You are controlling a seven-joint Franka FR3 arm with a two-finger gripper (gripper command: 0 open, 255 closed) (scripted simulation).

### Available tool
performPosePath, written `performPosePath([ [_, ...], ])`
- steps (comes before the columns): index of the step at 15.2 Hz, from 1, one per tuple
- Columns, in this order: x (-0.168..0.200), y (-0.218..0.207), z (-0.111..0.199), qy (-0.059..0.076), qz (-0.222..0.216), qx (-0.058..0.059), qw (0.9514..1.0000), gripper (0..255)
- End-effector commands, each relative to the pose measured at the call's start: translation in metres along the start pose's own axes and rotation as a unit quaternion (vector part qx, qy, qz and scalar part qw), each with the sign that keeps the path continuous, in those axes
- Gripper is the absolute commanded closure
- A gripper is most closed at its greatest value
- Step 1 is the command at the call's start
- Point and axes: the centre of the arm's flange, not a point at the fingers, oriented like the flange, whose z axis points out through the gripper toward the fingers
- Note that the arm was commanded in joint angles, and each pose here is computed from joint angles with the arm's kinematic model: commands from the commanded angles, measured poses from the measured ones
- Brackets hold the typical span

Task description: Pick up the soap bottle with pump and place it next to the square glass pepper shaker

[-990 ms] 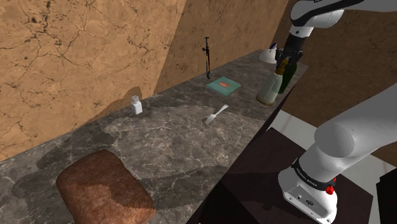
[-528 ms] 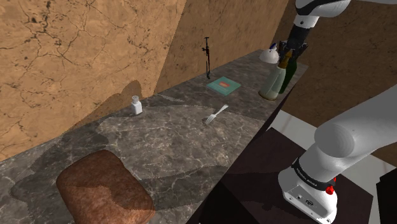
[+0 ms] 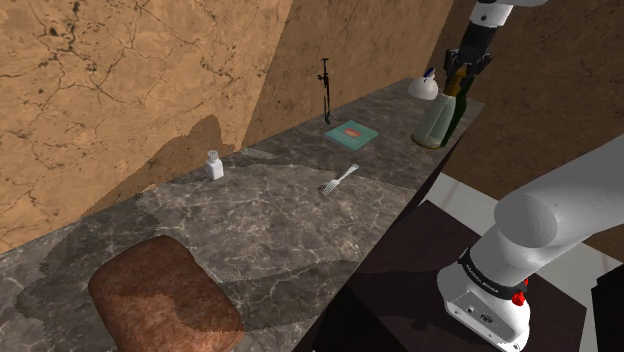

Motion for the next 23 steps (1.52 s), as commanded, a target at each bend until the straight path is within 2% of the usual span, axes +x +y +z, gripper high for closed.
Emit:
performPosePath([
  [1, 0.0, 0.0, -0.011, 0.0, 0.0, 0.0, 1.0, 255],
  [23, 0.005, 0.004, -0.127, 0.0, 0.0, 0.0, 1.0, 255],
])
